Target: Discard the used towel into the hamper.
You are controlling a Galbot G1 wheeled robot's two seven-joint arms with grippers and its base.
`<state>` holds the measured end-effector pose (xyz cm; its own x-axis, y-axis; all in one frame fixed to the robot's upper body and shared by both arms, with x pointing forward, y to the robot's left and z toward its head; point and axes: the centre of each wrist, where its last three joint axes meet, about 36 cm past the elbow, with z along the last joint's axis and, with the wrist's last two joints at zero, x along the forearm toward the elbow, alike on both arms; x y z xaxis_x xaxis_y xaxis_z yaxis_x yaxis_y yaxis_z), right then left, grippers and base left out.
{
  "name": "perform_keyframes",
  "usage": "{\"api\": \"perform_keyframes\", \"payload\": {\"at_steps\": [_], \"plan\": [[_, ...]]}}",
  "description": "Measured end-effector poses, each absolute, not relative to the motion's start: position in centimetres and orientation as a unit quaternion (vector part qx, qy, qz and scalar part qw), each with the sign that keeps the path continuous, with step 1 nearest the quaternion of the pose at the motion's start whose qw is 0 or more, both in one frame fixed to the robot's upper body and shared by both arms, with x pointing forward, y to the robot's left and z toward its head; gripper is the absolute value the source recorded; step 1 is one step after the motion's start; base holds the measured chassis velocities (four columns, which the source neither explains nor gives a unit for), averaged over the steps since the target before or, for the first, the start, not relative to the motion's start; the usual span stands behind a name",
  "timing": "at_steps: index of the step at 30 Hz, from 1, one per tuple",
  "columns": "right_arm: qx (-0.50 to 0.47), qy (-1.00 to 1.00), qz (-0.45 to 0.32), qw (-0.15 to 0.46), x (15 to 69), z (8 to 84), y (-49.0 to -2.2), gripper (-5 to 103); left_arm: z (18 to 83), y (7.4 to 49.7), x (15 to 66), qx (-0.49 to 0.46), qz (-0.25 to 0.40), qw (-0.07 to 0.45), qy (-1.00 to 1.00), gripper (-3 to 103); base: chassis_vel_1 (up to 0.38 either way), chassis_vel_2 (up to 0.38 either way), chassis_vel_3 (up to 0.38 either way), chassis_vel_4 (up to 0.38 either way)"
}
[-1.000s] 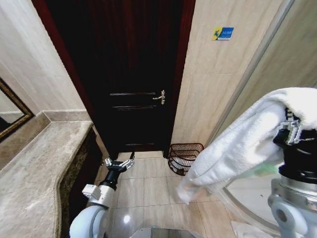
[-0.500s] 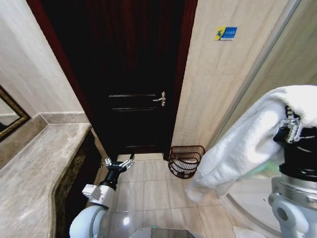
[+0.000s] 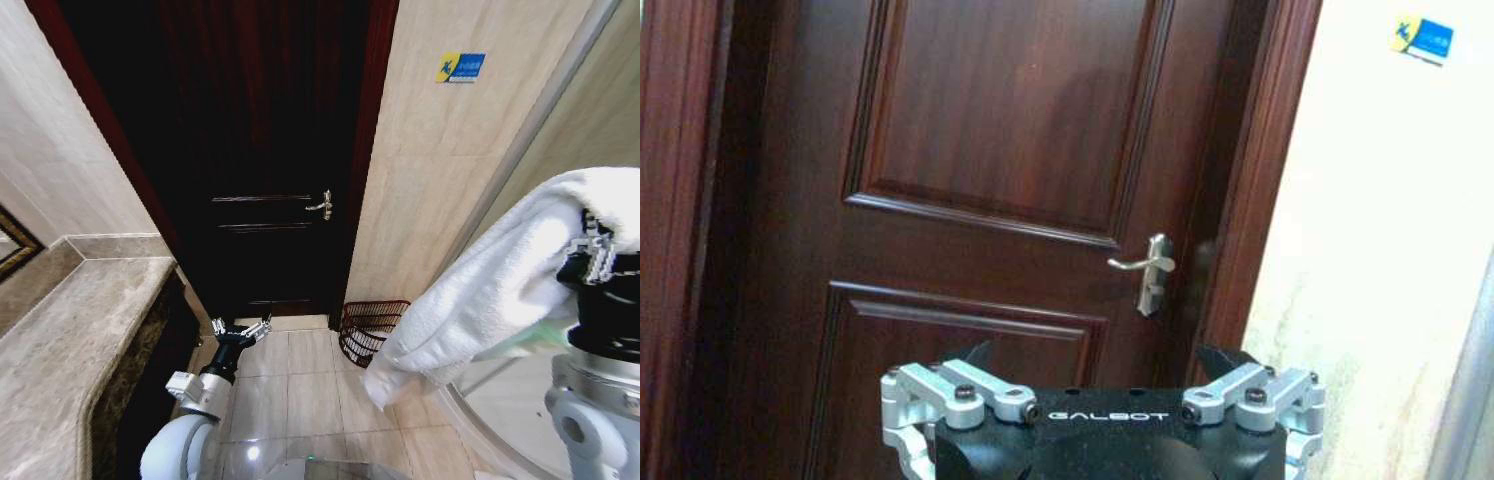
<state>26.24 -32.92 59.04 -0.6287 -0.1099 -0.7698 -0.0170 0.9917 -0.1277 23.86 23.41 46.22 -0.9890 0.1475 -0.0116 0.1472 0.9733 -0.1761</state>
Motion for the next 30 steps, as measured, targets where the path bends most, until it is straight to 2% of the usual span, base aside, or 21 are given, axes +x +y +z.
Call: {"api": "perform_keyframes", "payload": {"at_steps": [11,19,30], "plan": [[-0.048,0.896,-0.042,0.439,27.1,60.6,-33.1,5,46.2,23.4,23.9,-0.074,0.089,0.001,-0.993,100,-0.133,0.120,0.128,-0.108],[-0.080,0.869,-0.053,0.486,28.8,64.4,-33.5,5,46.2,23.4,23.9,-0.074,0.089,0.001,-0.993,100,-0.011,0.015,0.016,-0.006],[-0.085,0.855,-0.058,0.509,32.0,66.5,-35.0,5,46.2,23.4,23.9,-0.074,0.089,0.001,-0.993,100,0.000,0.000,0.000,0.000]]}}
